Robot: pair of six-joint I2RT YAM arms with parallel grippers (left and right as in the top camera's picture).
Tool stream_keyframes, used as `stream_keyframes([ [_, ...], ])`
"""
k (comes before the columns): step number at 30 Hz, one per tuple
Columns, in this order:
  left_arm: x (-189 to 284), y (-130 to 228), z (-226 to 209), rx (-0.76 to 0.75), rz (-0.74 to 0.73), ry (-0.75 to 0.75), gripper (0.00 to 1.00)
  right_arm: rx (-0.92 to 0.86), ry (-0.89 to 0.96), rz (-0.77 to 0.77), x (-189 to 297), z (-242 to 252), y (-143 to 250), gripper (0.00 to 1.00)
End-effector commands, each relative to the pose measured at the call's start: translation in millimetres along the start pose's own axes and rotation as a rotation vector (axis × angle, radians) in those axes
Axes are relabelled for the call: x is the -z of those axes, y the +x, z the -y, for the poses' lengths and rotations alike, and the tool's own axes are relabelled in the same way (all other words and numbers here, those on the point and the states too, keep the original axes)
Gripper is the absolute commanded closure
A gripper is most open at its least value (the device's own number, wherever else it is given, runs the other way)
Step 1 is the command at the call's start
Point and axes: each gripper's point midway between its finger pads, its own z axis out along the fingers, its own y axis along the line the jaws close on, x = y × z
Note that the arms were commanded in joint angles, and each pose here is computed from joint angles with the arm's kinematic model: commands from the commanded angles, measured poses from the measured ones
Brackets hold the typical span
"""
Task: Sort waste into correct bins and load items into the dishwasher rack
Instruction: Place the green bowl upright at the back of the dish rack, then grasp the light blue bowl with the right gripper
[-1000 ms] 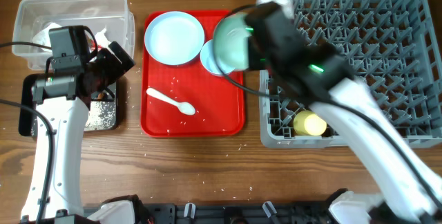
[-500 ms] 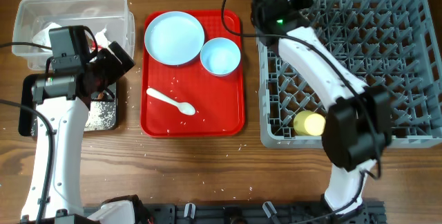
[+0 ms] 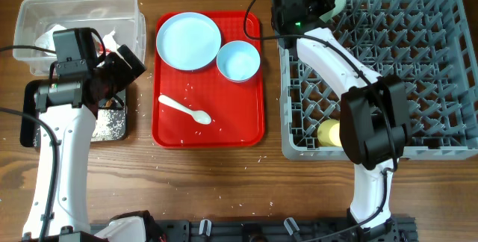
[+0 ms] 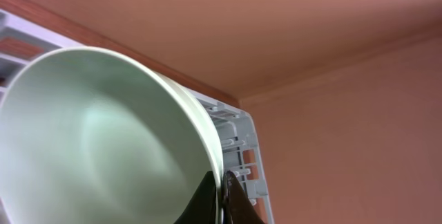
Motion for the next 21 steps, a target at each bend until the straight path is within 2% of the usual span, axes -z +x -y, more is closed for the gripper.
stream_keyframes([
  [1,-2,1,0,-0.017,-0.003,-0.006,0.00,0.028,0.017,-0.038,-15,-10,12,0.96],
  [5,-2,1,0,-0.017,-0.003,-0.006,0.00,0.035,-0.068,0.009,-9,-28,5,0.96],
  [11,-2,1,0,-0.017,-0.003,-0.006,0.00,0.125,-0.184,0.072,32,-66,-6,0.95],
  [13,-2,1,0,-0.017,-0.003,-0.006,0.00,0.148,-0.195,0.081,41,-72,-7,0.82],
  [14,-2,1,0,-0.017,-0.003,-0.006,0.00,0.162,-0.203,0.089,47,-76,-8,0.79],
  [18,-2,1,0,-0.017,-0.004,-0.006,0.00,0.074,-0.219,0.072,52,-80,-5,0.78],
  [20,-2,1,0,-0.017,-0.003,-0.006,0.00,0.088,-0.232,0.064,54,-83,-1,0.54],
  [21,-2,1,0,-0.017,-0.004,-0.006,0.00,0.089,-0.232,0.067,56,-83,-2,0.36],
])
